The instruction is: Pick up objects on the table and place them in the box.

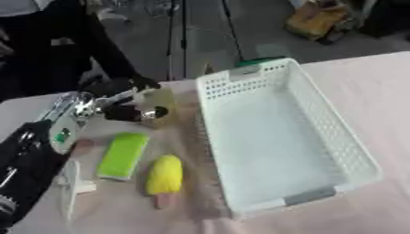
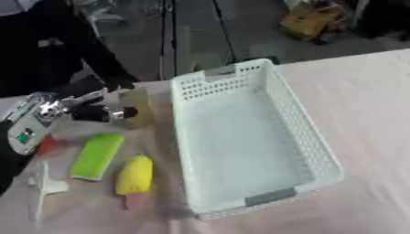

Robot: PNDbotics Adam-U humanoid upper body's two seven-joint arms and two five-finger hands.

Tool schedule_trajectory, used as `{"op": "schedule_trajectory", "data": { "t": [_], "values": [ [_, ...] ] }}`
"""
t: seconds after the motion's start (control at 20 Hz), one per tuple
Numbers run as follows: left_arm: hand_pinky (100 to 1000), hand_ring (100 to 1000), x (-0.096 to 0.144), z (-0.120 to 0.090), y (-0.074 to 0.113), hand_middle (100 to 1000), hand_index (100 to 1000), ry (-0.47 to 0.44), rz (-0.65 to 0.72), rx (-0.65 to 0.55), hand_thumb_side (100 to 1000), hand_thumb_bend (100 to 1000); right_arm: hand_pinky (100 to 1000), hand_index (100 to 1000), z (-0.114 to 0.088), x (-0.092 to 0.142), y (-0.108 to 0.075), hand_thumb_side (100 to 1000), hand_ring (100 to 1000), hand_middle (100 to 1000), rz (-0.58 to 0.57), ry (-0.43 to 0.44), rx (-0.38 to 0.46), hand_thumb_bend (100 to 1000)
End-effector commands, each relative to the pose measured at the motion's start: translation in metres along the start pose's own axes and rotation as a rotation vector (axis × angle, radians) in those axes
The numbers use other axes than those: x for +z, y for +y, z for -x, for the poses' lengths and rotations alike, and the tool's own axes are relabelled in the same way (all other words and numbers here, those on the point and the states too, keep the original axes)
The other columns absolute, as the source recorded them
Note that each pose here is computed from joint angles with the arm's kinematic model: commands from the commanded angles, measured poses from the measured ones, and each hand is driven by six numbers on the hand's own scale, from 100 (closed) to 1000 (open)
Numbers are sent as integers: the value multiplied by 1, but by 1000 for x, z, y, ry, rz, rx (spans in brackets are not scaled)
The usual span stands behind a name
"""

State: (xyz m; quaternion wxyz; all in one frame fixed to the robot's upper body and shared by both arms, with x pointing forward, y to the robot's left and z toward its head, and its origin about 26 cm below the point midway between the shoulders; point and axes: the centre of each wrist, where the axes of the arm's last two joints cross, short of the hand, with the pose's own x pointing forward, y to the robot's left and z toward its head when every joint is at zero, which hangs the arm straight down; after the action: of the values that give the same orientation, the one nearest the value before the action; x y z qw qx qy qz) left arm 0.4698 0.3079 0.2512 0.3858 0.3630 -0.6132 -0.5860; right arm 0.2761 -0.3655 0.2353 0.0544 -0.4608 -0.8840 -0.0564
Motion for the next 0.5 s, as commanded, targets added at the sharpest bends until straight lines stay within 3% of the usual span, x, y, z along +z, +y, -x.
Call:
{"op": "schedule_trajectory", "data": {
  "t": [0.05,0.5],
  "values": [
    [1000,1000,2,4,16,1000,1000,23,-58,-2,1000,621,844,709,-4,-8,0,1000,858,740,8,-39,-15,100],
    [1000,1000,4,9,18,1000,1000,62,-98,3,1000,623,842,688,-5,-7,1,1000,854,731,2,-31,-18,100]
  ]
}}
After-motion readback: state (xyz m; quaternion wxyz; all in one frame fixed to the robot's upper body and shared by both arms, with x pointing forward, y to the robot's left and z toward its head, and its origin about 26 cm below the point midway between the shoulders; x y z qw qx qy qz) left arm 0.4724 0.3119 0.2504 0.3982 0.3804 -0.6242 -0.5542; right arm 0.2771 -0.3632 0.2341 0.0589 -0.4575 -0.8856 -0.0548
